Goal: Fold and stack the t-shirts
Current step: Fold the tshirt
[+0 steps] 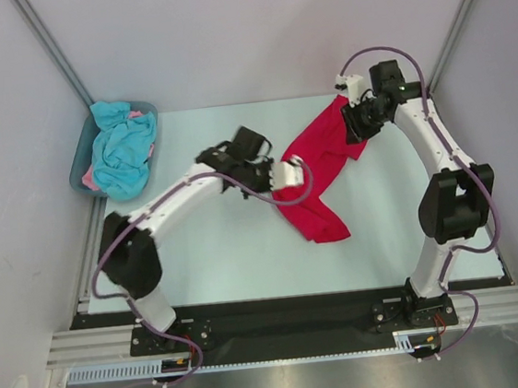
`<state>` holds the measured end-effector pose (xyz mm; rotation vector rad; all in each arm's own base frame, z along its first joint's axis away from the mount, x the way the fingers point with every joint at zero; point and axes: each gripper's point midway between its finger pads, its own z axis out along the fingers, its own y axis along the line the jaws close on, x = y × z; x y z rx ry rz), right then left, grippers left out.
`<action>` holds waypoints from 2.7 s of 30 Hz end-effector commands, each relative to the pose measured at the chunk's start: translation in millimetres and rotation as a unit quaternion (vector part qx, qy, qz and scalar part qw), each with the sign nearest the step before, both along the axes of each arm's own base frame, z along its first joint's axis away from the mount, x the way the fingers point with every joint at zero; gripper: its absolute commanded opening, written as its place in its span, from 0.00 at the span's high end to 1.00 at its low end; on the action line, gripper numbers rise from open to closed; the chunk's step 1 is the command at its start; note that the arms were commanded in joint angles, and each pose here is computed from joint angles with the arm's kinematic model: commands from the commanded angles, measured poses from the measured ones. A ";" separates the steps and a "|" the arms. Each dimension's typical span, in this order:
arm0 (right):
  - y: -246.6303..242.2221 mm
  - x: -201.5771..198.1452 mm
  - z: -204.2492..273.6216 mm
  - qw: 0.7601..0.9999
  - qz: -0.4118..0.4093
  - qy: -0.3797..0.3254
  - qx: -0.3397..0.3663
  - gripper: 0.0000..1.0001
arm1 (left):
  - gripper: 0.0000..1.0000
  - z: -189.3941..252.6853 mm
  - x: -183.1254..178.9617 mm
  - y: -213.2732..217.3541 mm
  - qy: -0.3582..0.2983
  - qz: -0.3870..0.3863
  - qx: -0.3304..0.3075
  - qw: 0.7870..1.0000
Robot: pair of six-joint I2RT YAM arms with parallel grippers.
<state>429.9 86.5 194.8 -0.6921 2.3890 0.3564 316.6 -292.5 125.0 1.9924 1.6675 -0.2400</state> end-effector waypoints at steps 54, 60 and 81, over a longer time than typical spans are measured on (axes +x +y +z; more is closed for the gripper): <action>-98.7 153.7 -176.1 0.967 -0.121 0.020 -0.225 1.00 | 1.00 117.8 137.5 202.6 -0.236 0.355 0.058 0.903; -68.8 163.4 -188.9 0.963 -0.058 -0.003 -0.263 1.00 | 1.00 123.0 132.8 215.0 -0.242 0.363 0.063 0.898; 91.8 201.2 -184.1 0.923 0.131 -0.179 -0.315 1.00 | 1.00 120.8 124.1 221.1 -0.239 0.375 0.061 0.894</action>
